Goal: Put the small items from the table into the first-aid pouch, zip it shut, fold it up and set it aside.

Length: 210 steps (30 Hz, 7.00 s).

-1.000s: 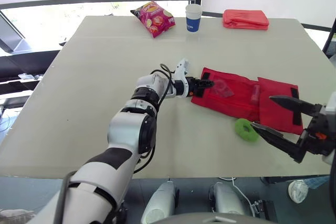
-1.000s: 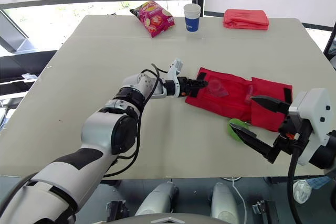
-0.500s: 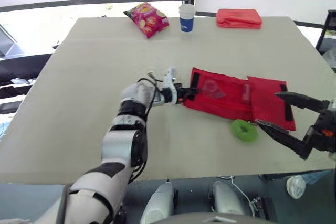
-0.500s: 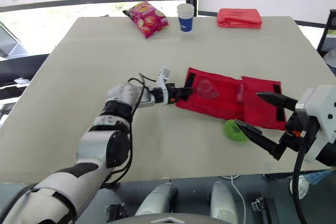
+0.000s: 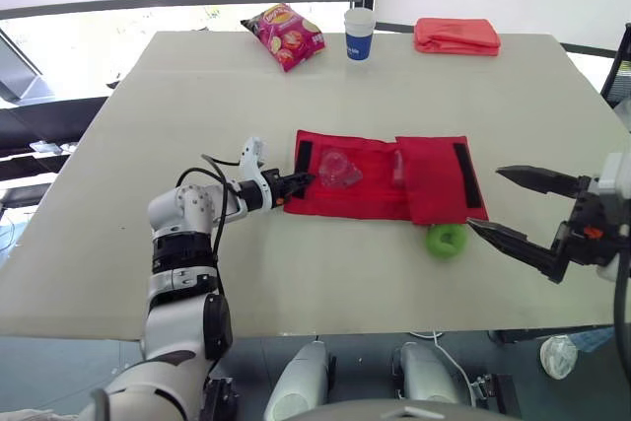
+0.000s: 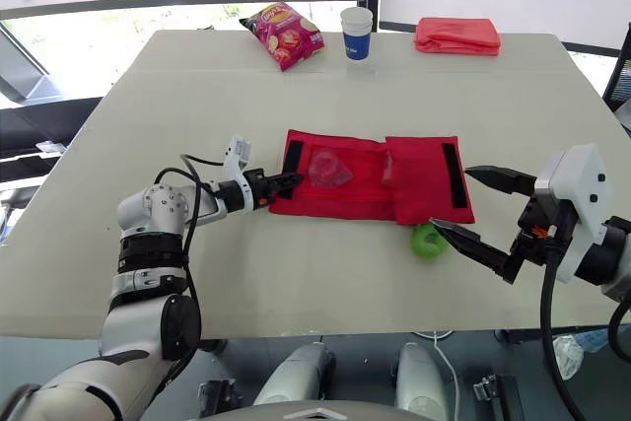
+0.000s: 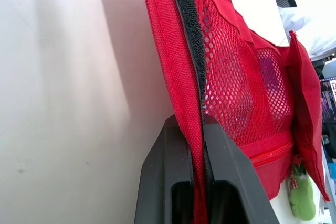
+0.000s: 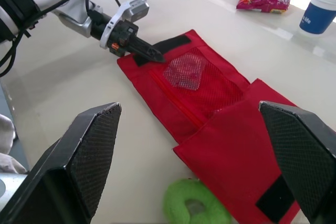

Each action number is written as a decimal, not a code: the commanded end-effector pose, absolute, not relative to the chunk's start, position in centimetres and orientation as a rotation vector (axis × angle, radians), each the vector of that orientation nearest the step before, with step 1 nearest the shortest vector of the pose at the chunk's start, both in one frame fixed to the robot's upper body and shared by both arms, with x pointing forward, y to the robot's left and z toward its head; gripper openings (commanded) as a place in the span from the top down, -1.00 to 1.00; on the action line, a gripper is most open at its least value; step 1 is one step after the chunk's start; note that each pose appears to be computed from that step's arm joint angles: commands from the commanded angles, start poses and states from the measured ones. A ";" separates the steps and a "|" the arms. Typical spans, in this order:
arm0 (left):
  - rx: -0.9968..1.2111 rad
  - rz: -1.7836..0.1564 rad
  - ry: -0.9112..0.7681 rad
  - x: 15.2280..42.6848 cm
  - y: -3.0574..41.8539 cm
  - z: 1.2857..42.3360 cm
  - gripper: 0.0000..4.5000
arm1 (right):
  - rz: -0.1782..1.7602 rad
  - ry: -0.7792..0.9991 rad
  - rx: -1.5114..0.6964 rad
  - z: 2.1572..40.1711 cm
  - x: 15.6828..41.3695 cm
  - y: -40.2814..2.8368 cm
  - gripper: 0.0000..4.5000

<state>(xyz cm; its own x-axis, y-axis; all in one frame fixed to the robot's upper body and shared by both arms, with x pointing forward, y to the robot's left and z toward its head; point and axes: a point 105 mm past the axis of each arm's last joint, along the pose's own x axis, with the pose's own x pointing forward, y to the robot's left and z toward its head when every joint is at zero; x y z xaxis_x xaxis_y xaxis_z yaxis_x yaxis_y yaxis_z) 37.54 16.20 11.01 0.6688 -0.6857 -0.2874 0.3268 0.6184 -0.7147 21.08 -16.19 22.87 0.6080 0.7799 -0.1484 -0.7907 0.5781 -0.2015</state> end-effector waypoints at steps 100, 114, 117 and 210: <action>0.023 -1.172 0.425 34.6 0.3 13.9 1.00 | 0.715 0.047 -0.505 16.3 26.3 -13.0 0.98; 0.125 -1.373 0.303 33.2 1.0 14.3 -0.50 | 0.584 -0.029 -0.158 21.5 26.6 -16.2 -0.33; 0.109 -1.388 0.295 32.8 1.1 14.3 -0.50 | 0.549 0.018 -0.127 21.0 30.5 -15.6 -0.33; -0.050 -1.353 -0.224 29.1 3.7 22.7 -1.00 | -0.224 0.089 0.724 16.2 33.3 -32.7 -0.73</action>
